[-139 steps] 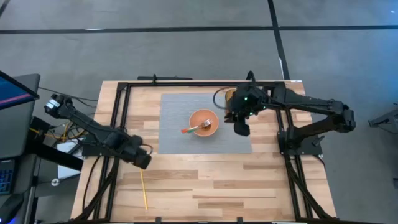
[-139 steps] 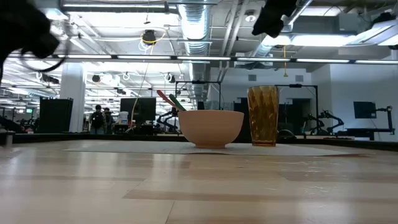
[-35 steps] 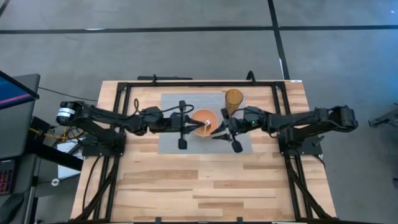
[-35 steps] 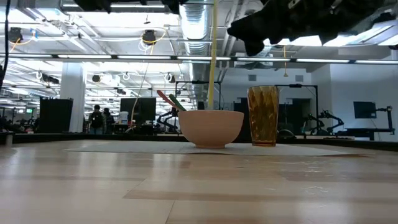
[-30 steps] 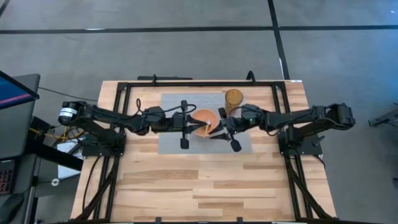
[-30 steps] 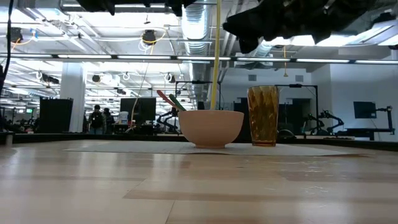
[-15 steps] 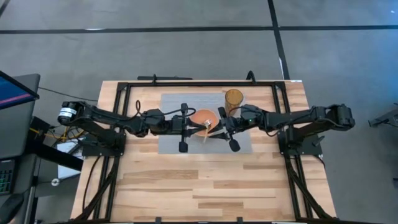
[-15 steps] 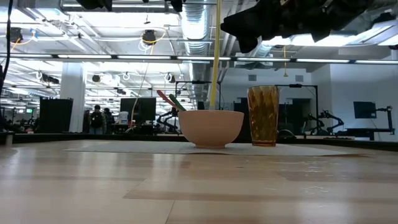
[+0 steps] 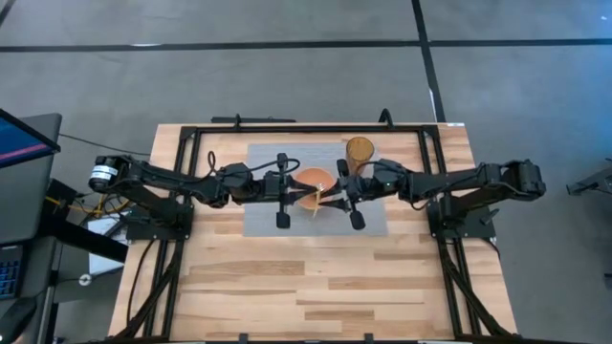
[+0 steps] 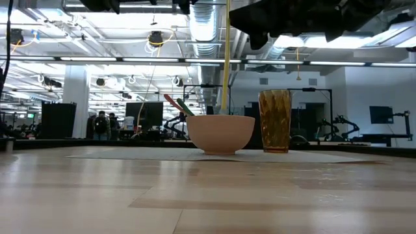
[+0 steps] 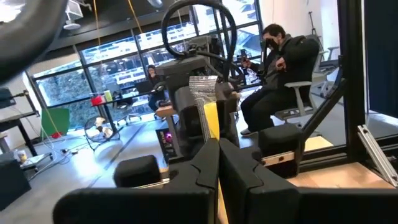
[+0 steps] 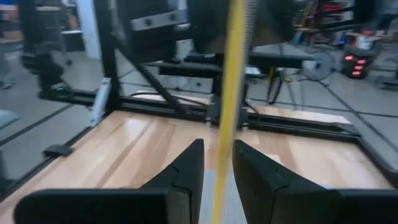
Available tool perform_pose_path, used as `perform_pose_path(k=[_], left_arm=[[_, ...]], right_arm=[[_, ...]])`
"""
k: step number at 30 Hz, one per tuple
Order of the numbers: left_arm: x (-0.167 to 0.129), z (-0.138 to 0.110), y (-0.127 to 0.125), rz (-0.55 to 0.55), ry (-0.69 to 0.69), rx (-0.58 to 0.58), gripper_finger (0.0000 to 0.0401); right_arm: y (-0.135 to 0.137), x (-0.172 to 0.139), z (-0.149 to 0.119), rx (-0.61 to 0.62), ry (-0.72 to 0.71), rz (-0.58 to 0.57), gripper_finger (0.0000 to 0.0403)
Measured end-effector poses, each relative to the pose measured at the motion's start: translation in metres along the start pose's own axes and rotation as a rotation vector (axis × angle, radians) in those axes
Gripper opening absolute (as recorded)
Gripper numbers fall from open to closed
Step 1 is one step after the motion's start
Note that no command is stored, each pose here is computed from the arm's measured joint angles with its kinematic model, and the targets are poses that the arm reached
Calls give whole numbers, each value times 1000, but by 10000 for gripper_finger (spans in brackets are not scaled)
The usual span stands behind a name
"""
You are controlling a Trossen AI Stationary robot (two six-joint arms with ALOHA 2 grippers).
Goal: Pick & Place Utensil
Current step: Put the yellow straw into the brown cup
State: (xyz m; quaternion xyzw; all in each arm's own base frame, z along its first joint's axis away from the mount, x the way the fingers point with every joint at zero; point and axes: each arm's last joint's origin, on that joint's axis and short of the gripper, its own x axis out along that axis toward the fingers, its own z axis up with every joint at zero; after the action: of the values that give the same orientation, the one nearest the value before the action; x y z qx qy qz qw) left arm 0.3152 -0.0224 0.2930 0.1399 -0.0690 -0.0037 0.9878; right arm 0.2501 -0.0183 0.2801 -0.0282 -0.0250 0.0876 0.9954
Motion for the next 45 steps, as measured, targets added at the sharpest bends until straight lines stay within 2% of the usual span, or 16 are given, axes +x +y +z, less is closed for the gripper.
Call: perform_pose_path(k=[4, 11, 20, 25, 39, 45], left_arm=[[0, 0, 1, 2, 0, 2, 6], [0, -1, 3, 7, 2, 3, 6], [0, -2, 8, 24, 4, 5, 6], [0, -2, 8, 26, 7, 5, 9], [0, -2, 8, 26, 8, 1, 57], [0, -3, 10, 87, 26, 6, 84]], right_arm=[[-2, 0, 1, -3, -7, -49, 77], [-1, 0, 2, -8, -15, -49, 63], [-2, 0, 6, -19, -57, -70, 5], [-2, 0, 5, -18, -53, -70, 16], [-2, 0, 5, -18, -52, -75, 2], [-2, 0, 5, -18, -52, -77, 3]])
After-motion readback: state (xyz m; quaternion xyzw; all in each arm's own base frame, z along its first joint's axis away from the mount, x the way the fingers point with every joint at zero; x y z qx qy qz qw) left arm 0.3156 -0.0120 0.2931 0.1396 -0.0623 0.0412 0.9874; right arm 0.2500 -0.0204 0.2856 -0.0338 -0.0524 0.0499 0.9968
